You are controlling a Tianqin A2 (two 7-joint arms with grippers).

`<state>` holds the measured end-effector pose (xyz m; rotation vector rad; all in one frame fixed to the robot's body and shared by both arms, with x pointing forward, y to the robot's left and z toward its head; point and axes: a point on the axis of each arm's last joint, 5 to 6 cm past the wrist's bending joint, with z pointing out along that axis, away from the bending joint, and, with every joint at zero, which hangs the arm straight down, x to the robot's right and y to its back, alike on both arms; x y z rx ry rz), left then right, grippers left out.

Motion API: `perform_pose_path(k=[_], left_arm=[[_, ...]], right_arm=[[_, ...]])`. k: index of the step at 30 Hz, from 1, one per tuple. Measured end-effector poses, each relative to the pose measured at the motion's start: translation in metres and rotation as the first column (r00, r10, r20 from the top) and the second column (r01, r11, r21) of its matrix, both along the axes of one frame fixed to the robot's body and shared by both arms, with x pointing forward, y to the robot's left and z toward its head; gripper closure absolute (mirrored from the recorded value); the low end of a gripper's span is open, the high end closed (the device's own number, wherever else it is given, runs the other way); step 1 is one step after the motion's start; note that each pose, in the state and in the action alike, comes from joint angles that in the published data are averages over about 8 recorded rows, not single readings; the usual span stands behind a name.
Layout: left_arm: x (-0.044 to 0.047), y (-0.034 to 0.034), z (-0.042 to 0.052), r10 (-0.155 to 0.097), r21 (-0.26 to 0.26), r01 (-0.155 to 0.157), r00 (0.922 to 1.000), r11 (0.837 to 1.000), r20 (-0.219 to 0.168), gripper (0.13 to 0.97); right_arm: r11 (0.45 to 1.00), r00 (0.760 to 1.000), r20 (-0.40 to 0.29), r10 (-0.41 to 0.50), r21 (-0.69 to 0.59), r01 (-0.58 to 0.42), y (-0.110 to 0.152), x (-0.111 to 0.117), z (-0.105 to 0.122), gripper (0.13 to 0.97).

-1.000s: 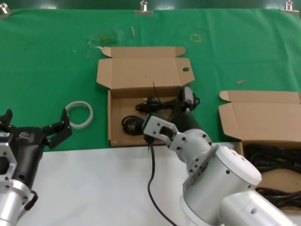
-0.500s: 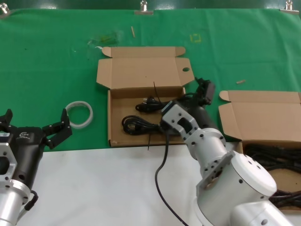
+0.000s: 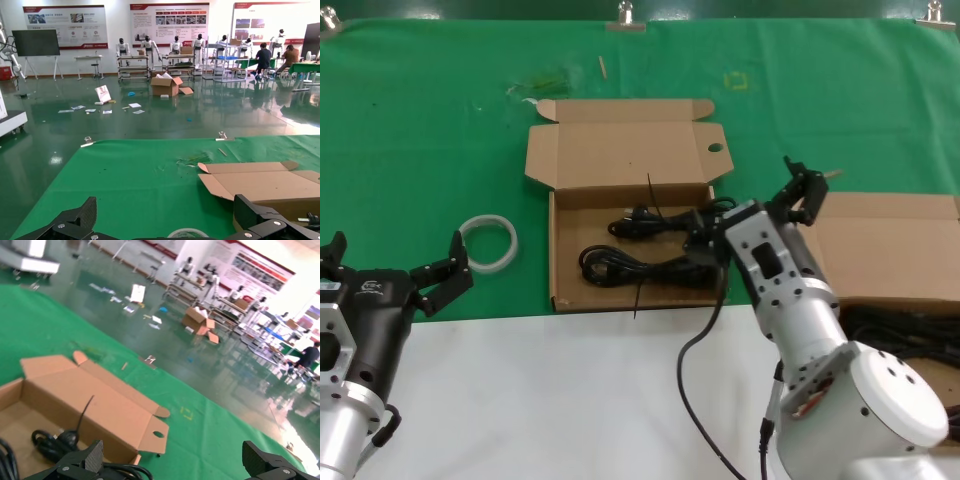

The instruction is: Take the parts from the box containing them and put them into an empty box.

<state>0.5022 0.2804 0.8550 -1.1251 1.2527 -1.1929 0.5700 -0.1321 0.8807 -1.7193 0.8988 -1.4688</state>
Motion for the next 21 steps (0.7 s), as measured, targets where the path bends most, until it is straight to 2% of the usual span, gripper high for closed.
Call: perform_pose_path(k=[10,21], left_arm=[[0.0,0.0,0.0,0.0,0.0,0.0,1.0,1.0,0.0,0.132],[0.0,0.0,0.0,0.0,0.0,0.0,1.0,1.0,0.0,0.132]], right_arm=[[0.986,0.998,0.053,-0.039,0.163,0.03,-0.022,-0.009,-0.005,0.13],[0.947,0.993,0.09,-0.07,0.318,0.038,-0.047,-0.021,-0.013,0.13]])
